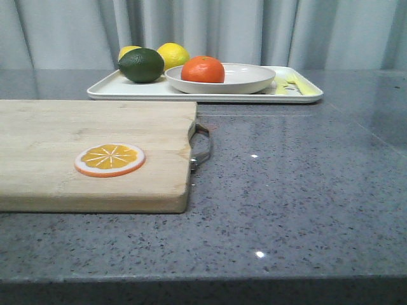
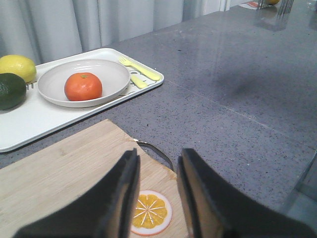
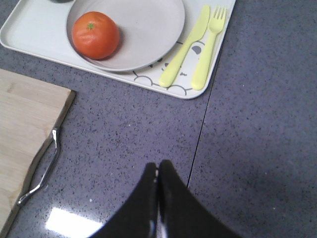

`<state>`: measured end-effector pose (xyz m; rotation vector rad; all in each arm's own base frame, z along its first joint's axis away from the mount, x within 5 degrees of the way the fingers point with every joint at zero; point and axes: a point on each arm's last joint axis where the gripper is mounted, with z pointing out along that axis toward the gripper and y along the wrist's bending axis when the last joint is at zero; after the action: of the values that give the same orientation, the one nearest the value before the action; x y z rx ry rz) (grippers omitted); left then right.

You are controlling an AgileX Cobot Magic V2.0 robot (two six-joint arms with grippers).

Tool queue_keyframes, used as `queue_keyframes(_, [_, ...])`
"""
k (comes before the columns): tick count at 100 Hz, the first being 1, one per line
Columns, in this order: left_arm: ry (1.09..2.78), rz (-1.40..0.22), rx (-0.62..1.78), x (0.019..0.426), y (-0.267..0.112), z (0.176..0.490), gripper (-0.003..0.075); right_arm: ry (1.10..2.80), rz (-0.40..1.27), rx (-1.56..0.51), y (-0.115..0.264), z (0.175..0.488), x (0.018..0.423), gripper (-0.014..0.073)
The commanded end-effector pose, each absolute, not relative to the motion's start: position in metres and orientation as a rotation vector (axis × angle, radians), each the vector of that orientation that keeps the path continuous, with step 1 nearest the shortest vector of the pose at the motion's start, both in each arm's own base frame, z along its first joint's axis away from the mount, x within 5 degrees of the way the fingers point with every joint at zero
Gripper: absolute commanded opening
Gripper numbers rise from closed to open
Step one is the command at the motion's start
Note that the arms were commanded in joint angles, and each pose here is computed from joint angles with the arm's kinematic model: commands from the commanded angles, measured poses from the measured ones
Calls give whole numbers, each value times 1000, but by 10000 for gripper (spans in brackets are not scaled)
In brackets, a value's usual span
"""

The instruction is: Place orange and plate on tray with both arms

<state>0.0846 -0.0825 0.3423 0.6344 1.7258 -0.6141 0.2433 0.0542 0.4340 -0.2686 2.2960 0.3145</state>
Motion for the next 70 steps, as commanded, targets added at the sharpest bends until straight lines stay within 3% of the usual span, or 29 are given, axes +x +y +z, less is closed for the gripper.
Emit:
queue_keyframes(1, [1629,-644,585,85,-82,360,186,2143,295,-251,49,441,218,-67])
queue_keyframes(43, [1635,-657,579,85,-82,360,186,2024,259,-222,33,378,135,-67])
queue_keyframes(70, [1642,-666,574,85,-83,359,186,1850,233,-204,25,352,88,-67])
